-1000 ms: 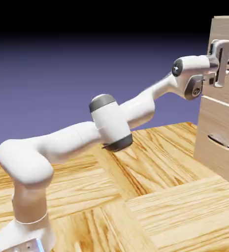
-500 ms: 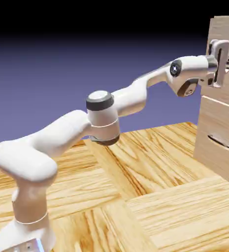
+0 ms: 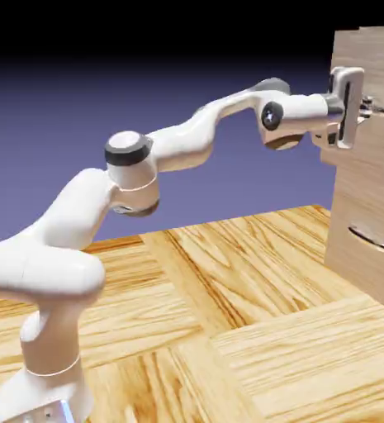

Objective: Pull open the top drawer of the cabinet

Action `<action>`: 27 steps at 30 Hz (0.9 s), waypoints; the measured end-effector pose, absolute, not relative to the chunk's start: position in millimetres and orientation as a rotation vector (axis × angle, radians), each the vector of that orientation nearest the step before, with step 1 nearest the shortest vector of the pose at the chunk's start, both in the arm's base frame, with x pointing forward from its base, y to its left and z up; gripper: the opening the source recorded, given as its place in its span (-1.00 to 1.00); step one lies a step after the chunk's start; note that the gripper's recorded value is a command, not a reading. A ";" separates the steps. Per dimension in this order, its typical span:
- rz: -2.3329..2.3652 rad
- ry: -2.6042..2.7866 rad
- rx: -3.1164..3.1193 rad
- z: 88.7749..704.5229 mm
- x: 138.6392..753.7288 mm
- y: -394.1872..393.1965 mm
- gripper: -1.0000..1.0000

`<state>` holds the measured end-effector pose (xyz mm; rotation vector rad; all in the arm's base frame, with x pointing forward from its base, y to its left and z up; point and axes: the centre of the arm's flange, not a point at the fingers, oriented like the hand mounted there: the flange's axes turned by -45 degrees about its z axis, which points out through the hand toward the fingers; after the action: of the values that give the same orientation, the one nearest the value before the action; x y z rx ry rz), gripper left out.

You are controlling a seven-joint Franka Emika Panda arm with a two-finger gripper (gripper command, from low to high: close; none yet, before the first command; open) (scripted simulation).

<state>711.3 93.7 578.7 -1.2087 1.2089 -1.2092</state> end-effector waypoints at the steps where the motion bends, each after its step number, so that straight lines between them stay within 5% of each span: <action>1: -1.209 1.209 -1.209 578.7 704.7 93.7 -1.00; 15: -1.213 1.206 -1.208 579.4 688.2 92.5 -1.00; 27: -1.209 1.207 -1.208 578.7 585.9 93.5 -1.00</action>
<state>585.9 93.5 578.7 -1.2075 1.2070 -1.2090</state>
